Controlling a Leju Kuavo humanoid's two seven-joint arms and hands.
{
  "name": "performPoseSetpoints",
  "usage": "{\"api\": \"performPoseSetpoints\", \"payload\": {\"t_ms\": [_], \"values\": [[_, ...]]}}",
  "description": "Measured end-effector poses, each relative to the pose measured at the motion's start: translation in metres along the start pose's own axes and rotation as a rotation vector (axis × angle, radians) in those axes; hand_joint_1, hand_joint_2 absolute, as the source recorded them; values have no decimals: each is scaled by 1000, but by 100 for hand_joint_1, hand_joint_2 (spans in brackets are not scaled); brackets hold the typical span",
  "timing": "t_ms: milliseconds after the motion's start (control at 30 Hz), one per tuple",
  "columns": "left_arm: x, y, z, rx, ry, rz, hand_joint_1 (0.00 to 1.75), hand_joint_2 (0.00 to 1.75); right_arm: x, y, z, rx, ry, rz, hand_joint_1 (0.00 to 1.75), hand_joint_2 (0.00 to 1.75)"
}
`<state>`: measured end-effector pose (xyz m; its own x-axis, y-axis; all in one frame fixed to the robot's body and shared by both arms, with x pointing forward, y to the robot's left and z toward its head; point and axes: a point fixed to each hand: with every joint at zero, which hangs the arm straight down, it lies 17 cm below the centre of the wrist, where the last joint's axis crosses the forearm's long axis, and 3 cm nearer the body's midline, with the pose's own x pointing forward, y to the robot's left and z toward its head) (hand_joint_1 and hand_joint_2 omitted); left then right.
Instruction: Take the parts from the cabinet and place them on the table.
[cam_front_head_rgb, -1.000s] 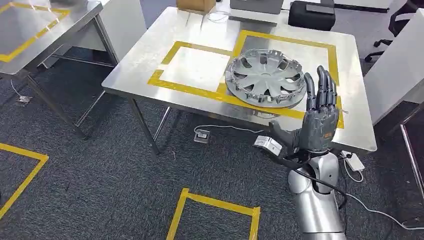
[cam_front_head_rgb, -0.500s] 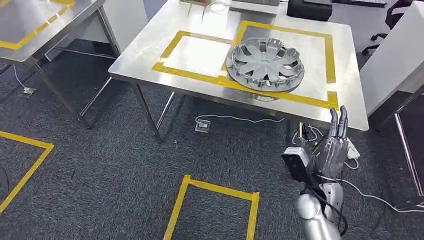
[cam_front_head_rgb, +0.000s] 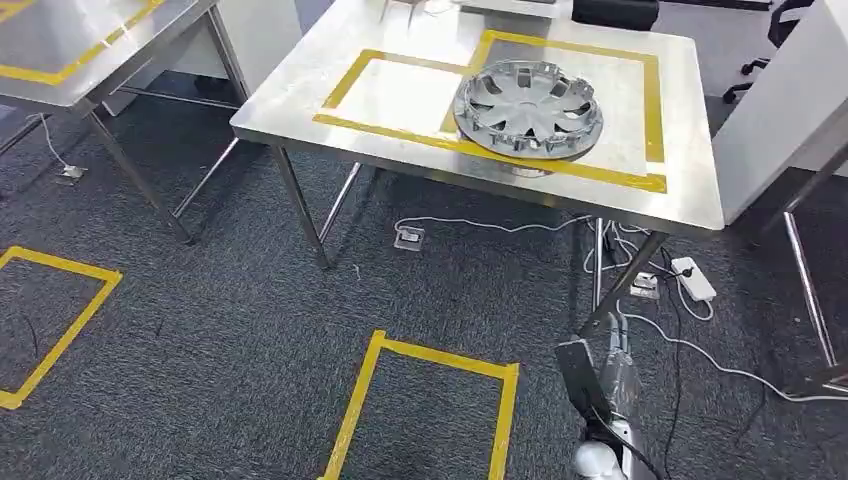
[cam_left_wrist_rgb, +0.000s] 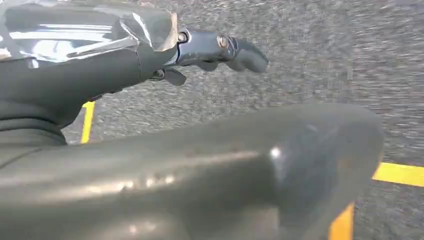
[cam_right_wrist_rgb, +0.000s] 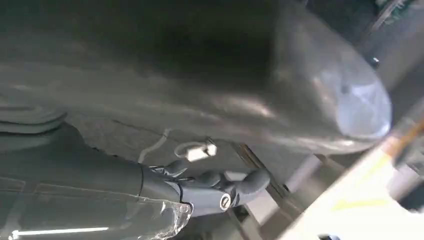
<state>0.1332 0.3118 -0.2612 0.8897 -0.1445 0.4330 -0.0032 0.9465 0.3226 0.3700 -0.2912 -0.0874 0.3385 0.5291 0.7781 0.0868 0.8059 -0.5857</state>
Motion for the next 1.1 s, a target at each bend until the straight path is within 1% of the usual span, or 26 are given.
{"api": "performPoseSetpoints", "payload": {"t_ms": [100,200,333,433,500,600,700,767,833,900,1100], "values": [[1,1,0,7,-2,4,0,0,-16,9,4,37,49,-1,0,0],[-1,3,0,17,5,4,0,0,-44,25,13,100,160,-40,0,0],[-12,1,1,-2,38,-20,0,0,-96,50,42,187,354,-88,0,0],[-18,3,2,-4,57,-33,0,0,-122,55,58,202,459,-111,0,0],[-21,2,2,-13,73,-43,0,0,-145,55,73,201,556,-124,0,0],[-23,-1,2,-31,92,-64,0,0,-167,55,91,204,649,-149,0,0],[-11,-6,-1,-58,85,-85,0,0,-193,53,114,192,777,-176,0,0],[0,-10,-3,-68,73,-85,0,0,-213,51,135,188,863,-187,0,0],[9,-12,-5,-71,61,-77,0,0,-226,51,150,187,915,-199,0,0],[19,-17,-5,-83,47,-71,0,0,-235,47,158,180,948,-205,0,0],[27,-28,-4,-121,56,-82,0,0,-254,45,186,162,1044,-233,0,0]]}}
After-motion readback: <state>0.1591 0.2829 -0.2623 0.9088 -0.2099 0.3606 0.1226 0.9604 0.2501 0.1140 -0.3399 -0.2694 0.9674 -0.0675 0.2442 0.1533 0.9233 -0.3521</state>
